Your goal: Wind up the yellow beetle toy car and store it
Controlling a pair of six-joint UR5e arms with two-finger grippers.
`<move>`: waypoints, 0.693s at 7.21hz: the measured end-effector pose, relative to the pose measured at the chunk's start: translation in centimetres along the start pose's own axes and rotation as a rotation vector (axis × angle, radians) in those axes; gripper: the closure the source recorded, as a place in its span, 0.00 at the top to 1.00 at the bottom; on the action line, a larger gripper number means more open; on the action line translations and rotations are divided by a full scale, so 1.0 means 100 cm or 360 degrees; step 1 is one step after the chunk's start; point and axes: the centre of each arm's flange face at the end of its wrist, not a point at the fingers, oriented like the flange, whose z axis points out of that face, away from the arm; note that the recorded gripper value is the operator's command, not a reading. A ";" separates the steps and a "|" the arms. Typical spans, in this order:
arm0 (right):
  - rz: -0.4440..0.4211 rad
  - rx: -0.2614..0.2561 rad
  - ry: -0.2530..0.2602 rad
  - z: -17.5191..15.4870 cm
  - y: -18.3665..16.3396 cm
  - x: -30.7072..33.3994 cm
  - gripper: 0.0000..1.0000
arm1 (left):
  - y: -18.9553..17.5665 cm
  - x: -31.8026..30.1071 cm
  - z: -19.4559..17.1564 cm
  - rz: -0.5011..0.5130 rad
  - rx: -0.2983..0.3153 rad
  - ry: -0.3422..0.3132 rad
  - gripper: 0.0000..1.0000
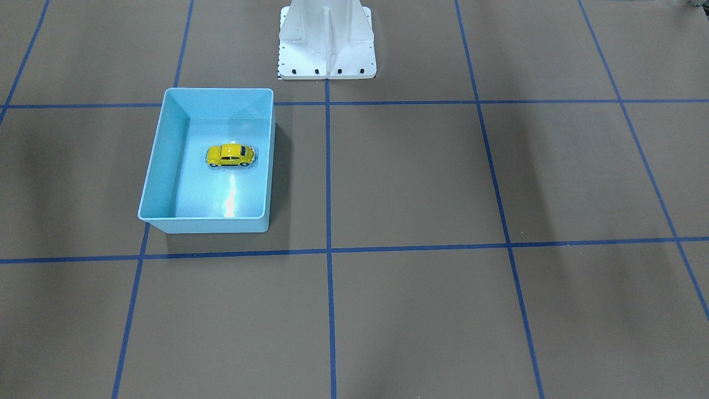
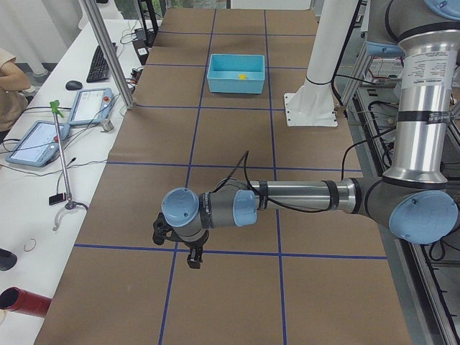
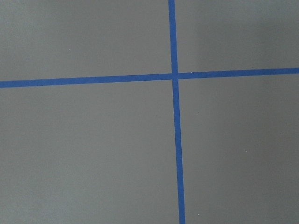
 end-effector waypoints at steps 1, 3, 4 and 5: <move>0.0114 -0.0040 -0.0023 0.021 0.017 0.042 1.00 | 0.000 0.000 0.000 0.0000 0.0000 0.0000 1.00; 0.0198 -0.0090 -0.0037 0.048 0.040 0.077 1.00 | 0.000 0.000 0.000 0.0000 0.0000 0.0000 1.00; 0.0221 -0.0109 -0.0044 0.056 0.043 0.084 1.00 | 0.000 0.000 0.000 0.0000 0.0000 0.0000 1.00; 0.0236 -0.0118 -0.0062 0.060 0.044 0.087 1.00 | 0.000 0.000 0.000 0.0000 0.0000 0.0000 1.00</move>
